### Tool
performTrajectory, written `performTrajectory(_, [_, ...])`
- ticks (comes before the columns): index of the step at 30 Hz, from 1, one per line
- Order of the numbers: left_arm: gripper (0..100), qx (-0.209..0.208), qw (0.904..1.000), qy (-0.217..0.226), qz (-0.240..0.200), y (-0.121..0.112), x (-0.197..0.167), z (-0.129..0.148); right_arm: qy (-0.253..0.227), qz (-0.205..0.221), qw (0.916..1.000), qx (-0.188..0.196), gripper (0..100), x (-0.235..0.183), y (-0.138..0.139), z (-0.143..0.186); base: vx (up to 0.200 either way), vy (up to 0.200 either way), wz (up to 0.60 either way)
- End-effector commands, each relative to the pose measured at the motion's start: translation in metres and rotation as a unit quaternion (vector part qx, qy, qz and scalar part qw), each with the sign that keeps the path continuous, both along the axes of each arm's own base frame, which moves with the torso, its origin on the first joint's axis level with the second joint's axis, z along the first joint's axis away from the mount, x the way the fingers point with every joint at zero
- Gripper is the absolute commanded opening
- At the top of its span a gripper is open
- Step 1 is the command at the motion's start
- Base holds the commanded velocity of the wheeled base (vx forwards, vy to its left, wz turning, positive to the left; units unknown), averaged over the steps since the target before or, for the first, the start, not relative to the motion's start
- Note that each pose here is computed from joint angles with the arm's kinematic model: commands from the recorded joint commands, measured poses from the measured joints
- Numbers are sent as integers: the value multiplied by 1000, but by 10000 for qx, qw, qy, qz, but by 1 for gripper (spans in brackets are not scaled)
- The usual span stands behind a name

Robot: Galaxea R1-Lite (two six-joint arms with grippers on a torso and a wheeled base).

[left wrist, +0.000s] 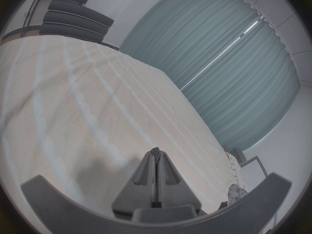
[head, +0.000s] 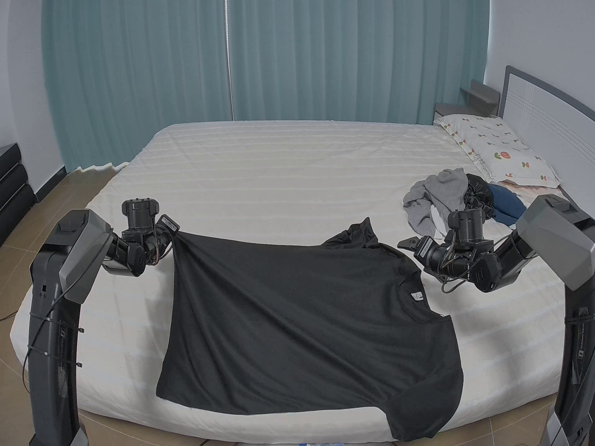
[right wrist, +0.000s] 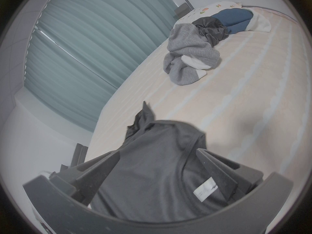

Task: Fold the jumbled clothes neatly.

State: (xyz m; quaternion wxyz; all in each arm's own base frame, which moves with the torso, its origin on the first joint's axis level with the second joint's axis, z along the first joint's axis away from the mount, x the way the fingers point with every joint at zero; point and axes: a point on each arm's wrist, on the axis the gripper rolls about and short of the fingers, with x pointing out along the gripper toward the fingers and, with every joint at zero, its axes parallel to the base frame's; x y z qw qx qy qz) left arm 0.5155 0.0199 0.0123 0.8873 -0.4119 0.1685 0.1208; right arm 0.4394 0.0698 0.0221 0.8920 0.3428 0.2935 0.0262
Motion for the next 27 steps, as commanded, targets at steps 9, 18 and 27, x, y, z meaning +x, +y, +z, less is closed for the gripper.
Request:
performTrajectory(9, [0,59,9999,70,-46,-1,0,6,-380,284,9976,-502,100,38,4,-26,0,0,0])
performTrajectory(18, [0,36,9995,306,-64,-3,-2,0,-804,818,9862,-1194,100,55,22,-38,0,0,0])
performTrajectory(27, [0,36,9991,406,-80,-6,-4,-3,-958,780,9795,-1591,100,75,36,-49,0,0,0])
